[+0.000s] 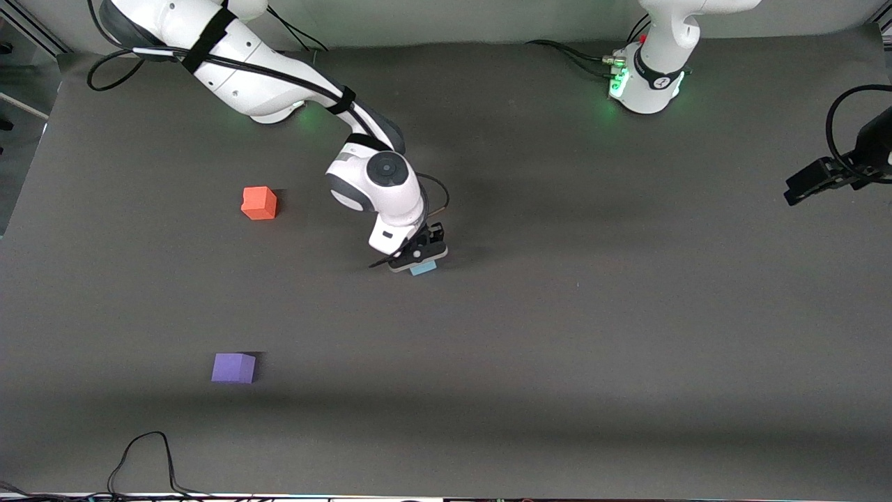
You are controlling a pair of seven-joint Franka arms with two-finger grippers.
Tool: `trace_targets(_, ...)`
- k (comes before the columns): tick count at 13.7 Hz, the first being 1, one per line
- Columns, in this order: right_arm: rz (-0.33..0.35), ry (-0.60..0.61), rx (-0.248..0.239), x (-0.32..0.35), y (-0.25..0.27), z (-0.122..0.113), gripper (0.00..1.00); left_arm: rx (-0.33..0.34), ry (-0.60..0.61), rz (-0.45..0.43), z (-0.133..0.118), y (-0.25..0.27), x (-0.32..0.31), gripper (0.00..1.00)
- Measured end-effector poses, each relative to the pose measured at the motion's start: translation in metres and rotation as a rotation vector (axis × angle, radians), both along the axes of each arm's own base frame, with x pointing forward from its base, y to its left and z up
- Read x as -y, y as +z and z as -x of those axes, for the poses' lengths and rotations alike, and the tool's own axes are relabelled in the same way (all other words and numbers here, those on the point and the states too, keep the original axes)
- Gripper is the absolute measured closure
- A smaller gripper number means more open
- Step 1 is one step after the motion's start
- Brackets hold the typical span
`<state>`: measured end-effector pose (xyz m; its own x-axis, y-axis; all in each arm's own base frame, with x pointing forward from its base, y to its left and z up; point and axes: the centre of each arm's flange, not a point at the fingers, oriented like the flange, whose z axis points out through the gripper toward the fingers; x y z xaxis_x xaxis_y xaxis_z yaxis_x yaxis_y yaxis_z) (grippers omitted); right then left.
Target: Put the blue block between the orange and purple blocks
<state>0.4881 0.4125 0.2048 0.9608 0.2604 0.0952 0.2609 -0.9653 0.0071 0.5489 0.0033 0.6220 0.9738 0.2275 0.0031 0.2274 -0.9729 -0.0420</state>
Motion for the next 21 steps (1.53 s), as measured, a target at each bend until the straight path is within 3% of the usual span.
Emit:
trace_targets(1,0.024,-0.05,-0.003,0.017,0.017,-0.014,0.46,-0.006,0.0,0.0,-0.003,-0.005,0.0,0.0)
trace_targets(5,0.047,-0.169,-0.099,0.105,0.11,-0.063,0.47,-0.028,-0.018,-0.001,-0.011,-0.019,0.011,0.0)
trace_targets(8,0.022,-0.23,-0.104,0.211,0.166,-0.084,0.47,-0.041,-0.014,-0.001,-0.011,-0.022,0.01,0.0)
trace_targets(11,0.044,-0.311,-0.107,0.286,0.152,-0.077,0.47,-0.065,-0.009,-0.001,-0.008,-0.024,0.008,0.0)
trace_targets(15,0.037,-0.347,-0.065,0.363,0.097,-0.061,0.47,-0.081,-0.009,-0.002,-0.006,-0.025,0.008,0.0)
trace_targets(21,0.028,-0.393,-0.048,0.399,0.026,-0.058,0.47,-0.078,-0.004,-0.007,-0.006,-0.025,0.008,0.0)
